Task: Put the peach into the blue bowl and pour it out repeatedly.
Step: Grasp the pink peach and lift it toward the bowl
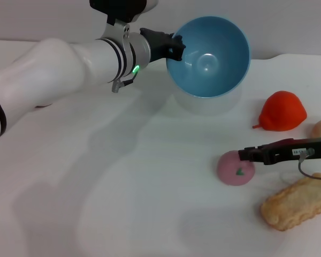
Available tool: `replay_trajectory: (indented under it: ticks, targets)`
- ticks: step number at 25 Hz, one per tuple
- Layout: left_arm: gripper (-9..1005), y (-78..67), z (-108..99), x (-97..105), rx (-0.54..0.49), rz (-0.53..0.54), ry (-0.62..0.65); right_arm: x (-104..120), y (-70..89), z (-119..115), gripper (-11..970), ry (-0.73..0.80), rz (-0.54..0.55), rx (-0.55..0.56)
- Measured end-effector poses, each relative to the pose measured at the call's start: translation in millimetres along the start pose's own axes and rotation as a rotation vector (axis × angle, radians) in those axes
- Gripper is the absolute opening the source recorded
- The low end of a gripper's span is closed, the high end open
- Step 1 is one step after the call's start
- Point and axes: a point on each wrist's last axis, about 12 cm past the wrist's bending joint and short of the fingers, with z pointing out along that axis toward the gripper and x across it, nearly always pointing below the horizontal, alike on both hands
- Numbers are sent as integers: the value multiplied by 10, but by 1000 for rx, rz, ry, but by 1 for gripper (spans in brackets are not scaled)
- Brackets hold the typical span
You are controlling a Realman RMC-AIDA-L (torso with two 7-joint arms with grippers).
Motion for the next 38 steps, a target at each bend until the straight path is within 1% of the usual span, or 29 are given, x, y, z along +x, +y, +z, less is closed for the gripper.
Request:
replay_trajectory:
  ticks: [4,8,12,15,21,25,28,31,38]
  targets:
    - [-2,3,-2,5,0,-1,2,-27,20,-8,89,5,-14,-11]
    - [-1,8,-6,18,0,-3,4,-14,10,-21,56,4,-5,-11]
    - [-1,9,-7,23,0,-4,6,0,-7,-84,24,5,25,-15]
    - [-1,9,-7,24,0,-4,6,18,-17,-108,-1,3,24,-10]
    - [-2,0,-4,21,2,-4,6,12,-5,-36,118,23,28,-9]
    - [-2,-4,-4,25,3,-5,7,22,-36,16,296,34,38,21]
    - [-2,-7,-5,32,4,-7,9,26,-41,91,434,80,60,45]
    - [-1,-8,-5,34,5,-7,10,22,-31,161,574,124,47,69]
    - [-1,-14,-5,40,7,-6,12,0,-8,183,579,121,52,64]
